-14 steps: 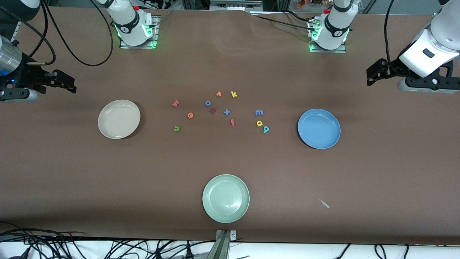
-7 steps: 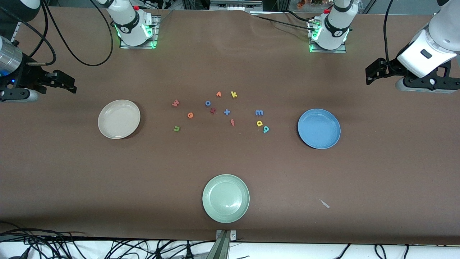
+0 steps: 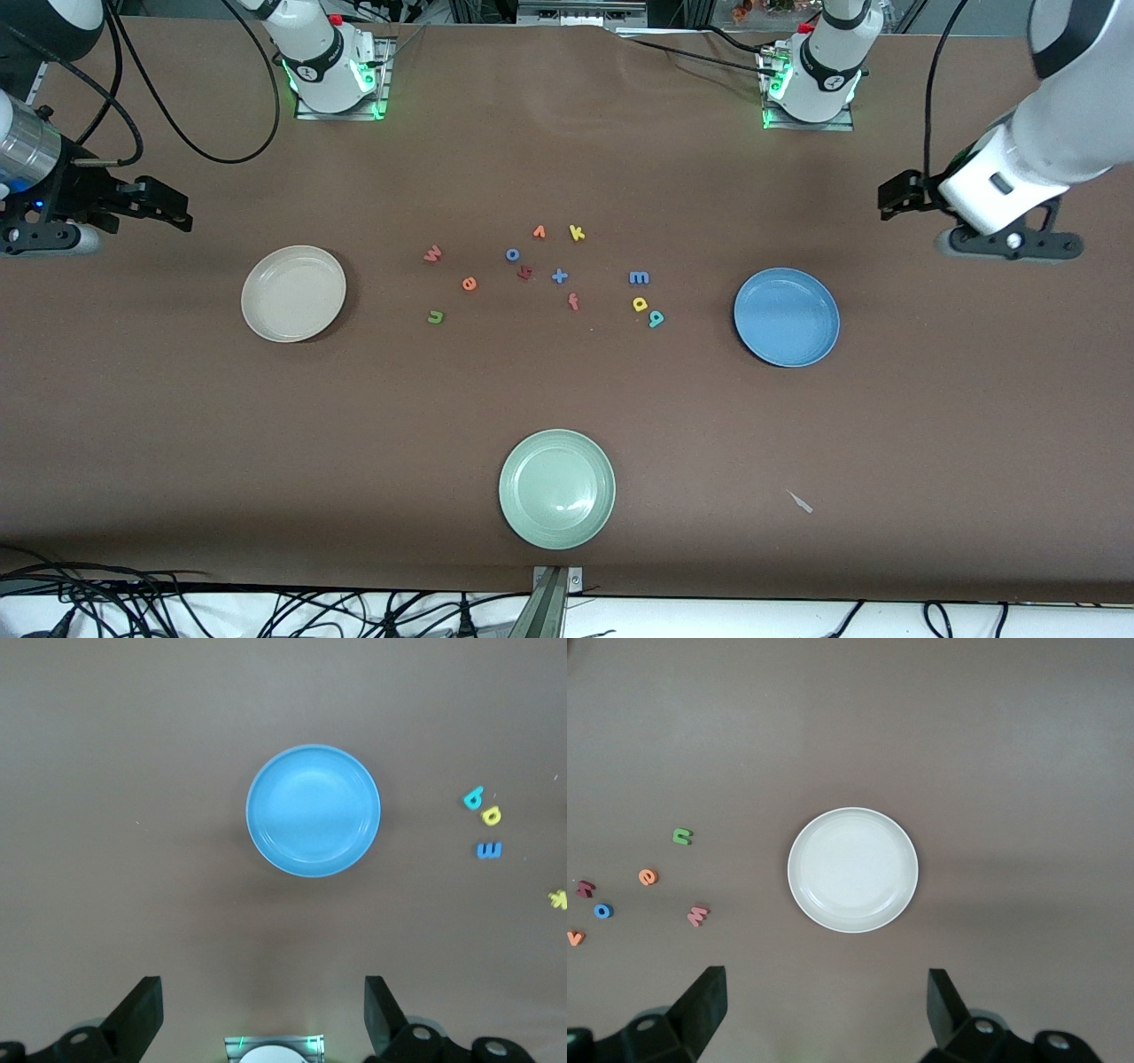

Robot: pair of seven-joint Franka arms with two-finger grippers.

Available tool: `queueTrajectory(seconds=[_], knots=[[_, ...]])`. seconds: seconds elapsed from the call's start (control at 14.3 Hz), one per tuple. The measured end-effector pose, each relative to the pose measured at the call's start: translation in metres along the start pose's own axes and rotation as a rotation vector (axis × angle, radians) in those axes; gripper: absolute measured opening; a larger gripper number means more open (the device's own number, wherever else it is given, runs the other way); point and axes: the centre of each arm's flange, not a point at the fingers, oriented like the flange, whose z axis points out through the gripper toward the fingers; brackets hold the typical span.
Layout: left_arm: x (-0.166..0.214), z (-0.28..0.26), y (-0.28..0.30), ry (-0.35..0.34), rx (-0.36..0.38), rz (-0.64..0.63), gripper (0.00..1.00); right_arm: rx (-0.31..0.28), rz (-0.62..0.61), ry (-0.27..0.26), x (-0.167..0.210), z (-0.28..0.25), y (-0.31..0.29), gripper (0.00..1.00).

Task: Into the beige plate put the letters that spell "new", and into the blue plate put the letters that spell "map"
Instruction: 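Move the left gripper and the right gripper toward the foam letters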

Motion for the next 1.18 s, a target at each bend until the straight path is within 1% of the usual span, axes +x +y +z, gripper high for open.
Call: queueTrajectory(seconds=[0.21, 0.28, 0.42, 0.49, 0.63, 0.7, 0.91, 1.05, 1.18], knots=[[0.022, 0.039, 0.039, -0.068, 0.016, 0.057, 1.00, -0.001, -0.043, -0.037, 0.009, 0.020, -0.019, 1.00], [0.034, 0.055, 0.052, -0.074, 0.020, 0.054, 1.00, -0.003, -0.072, -0.059, 0.014, 0.032, -0.035, 1.00], [0.061, 0.090, 0.072, -0.062, 0.020, 0.013, 1.00, -0.009, -0.136, -0.099, 0.023, 0.059, -0.075, 1.00], [0.072, 0.108, 0.084, -0.066, 0.021, -0.012, 1.00, -0.012, -0.162, -0.108, 0.027, 0.071, -0.092, 1.00], [0.084, 0.142, 0.121, -0.078, 0.032, -0.098, 1.00, -0.003, -0.185, -0.095, 0.039, 0.096, -0.121, 1.00], [0.086, 0.155, 0.145, -0.067, 0.037, -0.153, 1.00, -0.002, -0.167, -0.088, 0.044, 0.109, -0.134, 1.00], [0.095, 0.197, 0.197, -0.035, 0.044, -0.353, 1.00, -0.012, -0.051, -0.077, 0.046, 0.163, -0.190, 1.00], [0.107, 0.231, 0.217, -0.006, 0.025, -0.499, 1.00, -0.018, -0.002, -0.070, 0.041, 0.199, -0.223, 1.00], [0.113, 0.256, 0.240, 0.020, -0.003, -0.577, 1.00, -0.012, 0.021, -0.047, 0.040, 0.230, -0.236, 1.00]])
